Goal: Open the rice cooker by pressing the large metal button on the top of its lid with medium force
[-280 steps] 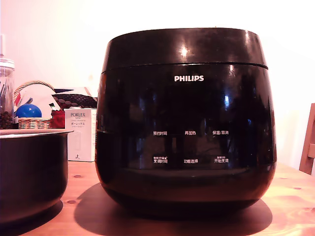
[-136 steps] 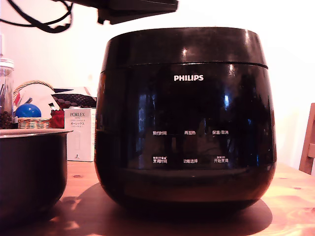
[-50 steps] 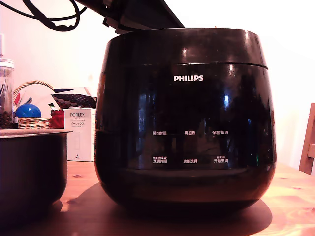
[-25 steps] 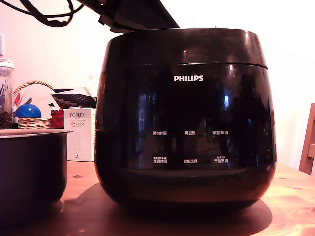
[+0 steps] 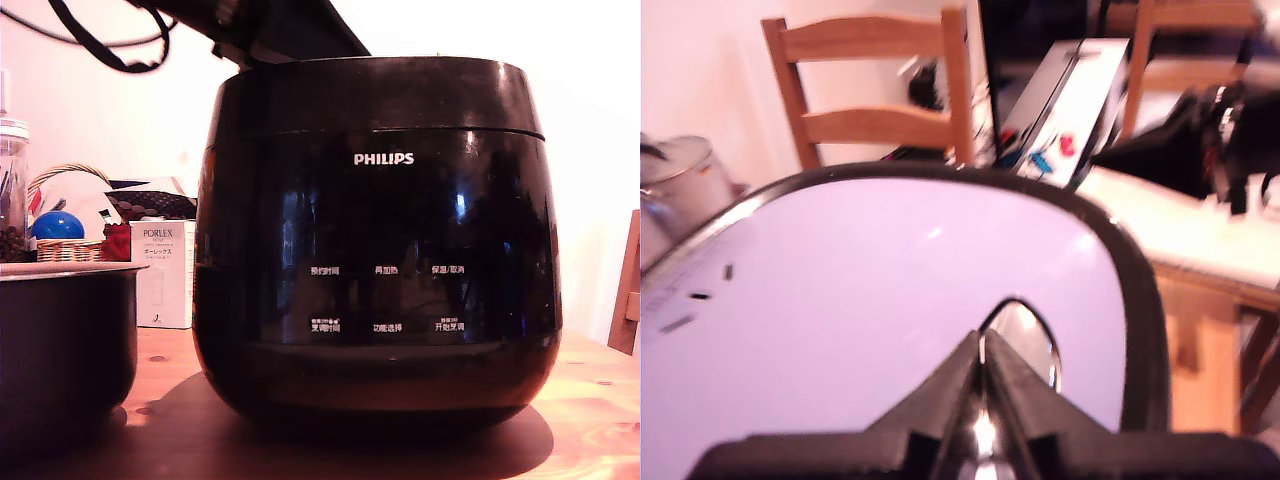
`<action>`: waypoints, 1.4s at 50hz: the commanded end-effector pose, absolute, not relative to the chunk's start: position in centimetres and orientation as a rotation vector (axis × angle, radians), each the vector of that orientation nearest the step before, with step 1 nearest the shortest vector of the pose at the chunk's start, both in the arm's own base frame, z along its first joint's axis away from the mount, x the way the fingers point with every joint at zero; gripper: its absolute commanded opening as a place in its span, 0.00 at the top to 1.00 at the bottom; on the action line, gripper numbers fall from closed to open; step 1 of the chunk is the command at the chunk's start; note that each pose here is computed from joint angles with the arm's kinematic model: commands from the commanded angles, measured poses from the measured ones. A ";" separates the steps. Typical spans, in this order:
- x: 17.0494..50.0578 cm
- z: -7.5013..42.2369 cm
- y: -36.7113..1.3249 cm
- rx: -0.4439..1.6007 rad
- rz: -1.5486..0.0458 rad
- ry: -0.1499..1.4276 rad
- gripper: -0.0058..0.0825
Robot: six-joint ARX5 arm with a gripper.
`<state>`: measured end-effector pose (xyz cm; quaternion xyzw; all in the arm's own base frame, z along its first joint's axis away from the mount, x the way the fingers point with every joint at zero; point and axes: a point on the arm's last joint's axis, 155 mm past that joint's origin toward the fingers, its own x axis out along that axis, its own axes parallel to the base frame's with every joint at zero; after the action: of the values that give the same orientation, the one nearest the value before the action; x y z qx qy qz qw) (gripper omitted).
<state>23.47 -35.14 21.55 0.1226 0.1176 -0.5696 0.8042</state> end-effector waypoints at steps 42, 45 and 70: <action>25.5 25.0 -33.0 0.086 -1.124 0.176 0.96; 25.9 25.3 -32.4 0.085 -1.102 0.175 0.96; 30.3 28.1 -24.2 0.074 -0.845 0.140 0.96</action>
<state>30.19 -25.31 28.53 0.0347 0.0672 -0.4219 0.9035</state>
